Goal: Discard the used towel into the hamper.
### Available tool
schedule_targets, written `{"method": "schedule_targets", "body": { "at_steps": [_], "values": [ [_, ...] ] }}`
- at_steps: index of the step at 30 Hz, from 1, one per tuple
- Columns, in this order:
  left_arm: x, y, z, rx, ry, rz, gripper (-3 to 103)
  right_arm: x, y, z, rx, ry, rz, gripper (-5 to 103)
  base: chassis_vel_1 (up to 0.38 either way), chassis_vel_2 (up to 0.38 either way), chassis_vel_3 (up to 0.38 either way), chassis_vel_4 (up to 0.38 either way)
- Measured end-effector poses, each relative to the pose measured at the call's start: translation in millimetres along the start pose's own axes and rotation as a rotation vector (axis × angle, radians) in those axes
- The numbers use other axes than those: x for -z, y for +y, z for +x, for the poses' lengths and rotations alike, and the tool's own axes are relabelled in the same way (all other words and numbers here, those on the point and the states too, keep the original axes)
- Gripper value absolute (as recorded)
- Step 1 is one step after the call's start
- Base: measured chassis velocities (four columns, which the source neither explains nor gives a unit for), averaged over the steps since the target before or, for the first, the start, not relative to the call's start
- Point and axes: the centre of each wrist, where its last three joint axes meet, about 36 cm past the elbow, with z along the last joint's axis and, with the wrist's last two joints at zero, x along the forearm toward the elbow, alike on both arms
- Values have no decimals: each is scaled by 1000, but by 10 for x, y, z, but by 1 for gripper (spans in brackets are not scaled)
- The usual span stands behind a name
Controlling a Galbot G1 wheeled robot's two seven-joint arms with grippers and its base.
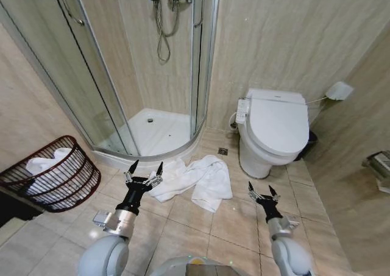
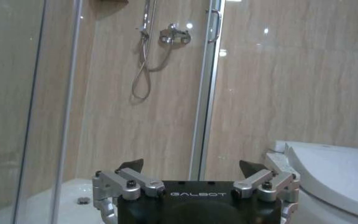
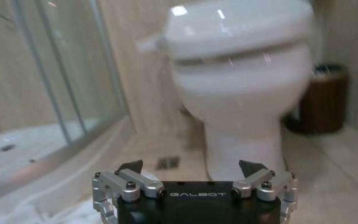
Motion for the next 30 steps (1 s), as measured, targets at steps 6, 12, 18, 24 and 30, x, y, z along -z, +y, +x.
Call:
{"method": "schedule_targets", "body": {
  "at_steps": [6, 12, 18, 24, 30],
  "values": [
    [0, 0, 0, 0, 0, 0, 100, -263, -89, -274, -80, 97, -80, 100, 0, 0, 0, 0],
    [0, 0, 0, 0, 0, 0, 100, -271, -92, -285, -83, 101, -83, 100, 0, 0, 0, 0],
    [0, 0, 0, 0, 0, 0, 100, -101, 53, -319, -51, 72, -60, 100, 0, 0, 0, 0],
    [0, 0, 0, 0, 0, 0, 100, 509, 534, -277, 61, -58, 22, 100, 0, 0, 0, 0],
    [0, 0, 0, 0, 0, 0, 100, 792, 751, -152, 160, -165, 92, 100, 0, 0, 0, 0]
  ]
}}
